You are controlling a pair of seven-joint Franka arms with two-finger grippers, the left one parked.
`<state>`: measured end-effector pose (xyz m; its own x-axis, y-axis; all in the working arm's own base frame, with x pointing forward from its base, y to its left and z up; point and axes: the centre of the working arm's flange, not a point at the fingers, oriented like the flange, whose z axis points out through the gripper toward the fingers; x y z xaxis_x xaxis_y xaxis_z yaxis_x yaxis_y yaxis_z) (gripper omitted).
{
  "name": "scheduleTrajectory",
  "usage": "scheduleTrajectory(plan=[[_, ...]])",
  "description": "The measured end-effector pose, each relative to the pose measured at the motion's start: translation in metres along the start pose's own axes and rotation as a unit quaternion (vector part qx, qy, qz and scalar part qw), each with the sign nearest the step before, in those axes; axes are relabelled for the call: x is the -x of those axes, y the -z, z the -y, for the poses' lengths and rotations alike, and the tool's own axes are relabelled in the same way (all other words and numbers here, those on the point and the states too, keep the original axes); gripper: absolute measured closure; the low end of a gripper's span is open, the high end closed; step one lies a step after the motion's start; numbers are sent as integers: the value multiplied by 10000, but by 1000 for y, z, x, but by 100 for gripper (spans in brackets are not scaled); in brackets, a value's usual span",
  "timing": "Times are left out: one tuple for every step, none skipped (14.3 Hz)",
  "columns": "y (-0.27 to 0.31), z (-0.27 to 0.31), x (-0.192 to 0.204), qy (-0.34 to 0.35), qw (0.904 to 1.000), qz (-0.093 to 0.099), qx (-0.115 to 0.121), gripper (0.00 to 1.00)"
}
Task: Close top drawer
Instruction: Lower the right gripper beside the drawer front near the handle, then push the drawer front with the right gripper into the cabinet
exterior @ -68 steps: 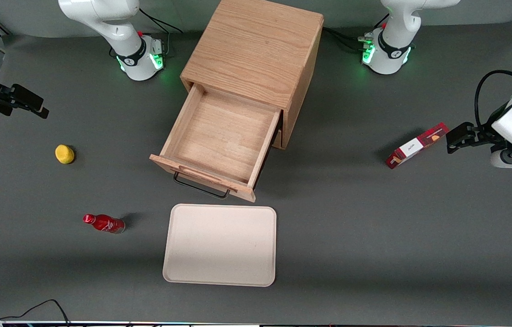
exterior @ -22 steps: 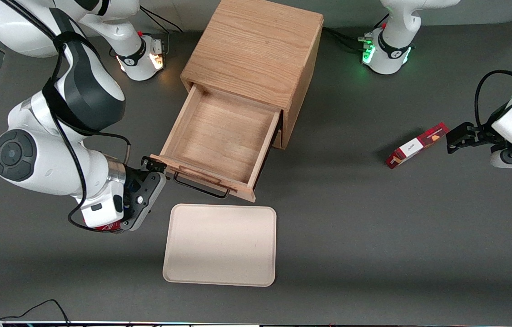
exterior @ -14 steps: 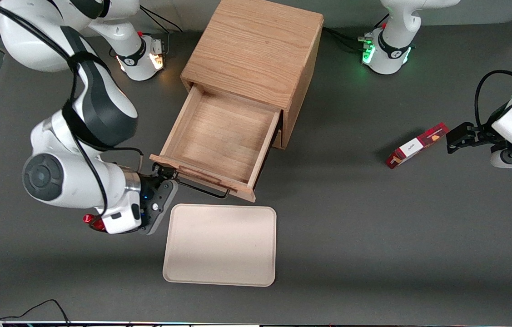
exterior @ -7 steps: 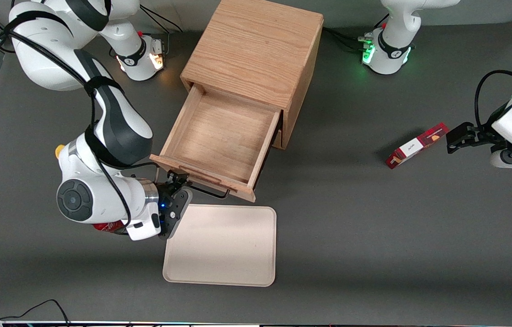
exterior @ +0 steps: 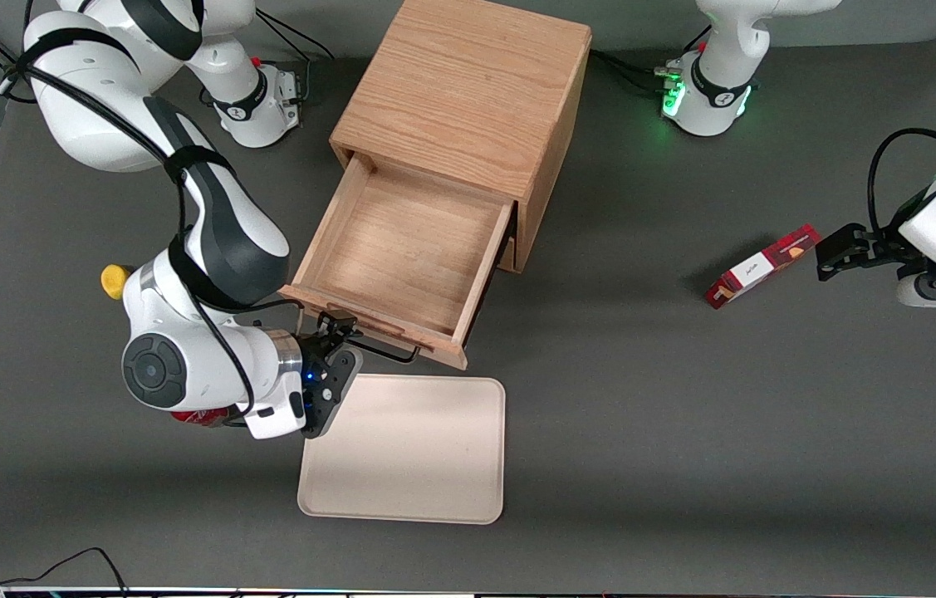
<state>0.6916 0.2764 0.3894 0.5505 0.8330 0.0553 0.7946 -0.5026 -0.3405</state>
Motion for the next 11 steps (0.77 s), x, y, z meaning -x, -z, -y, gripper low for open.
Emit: scheduleTrajectory(plan=[[-2, -1, 0, -8, 10000, -1, -7, 0], [-4, -2, 0, -26, 10000, 6, -21, 0], [-8, -4, 0, -55, 10000, 17, -38, 0], [-11, -5, -1, -73, 10000, 28, -56, 0], [-14, -5, -1, -78, 9999, 39, -73, 0], [-16, -4, -3, -85, 9999, 47, -84, 0], [-18, -3, -4, -104, 9999, 51, -88, 0], [-19, -2, -5, -136, 9999, 48, -86, 0], [-19, -2, -5, -181, 9998, 44, -83, 0], [-19, -2, -5, -232, 9997, 42, -82, 0], [-19, -1, -6, -260, 9996, 43, -84, 0]])
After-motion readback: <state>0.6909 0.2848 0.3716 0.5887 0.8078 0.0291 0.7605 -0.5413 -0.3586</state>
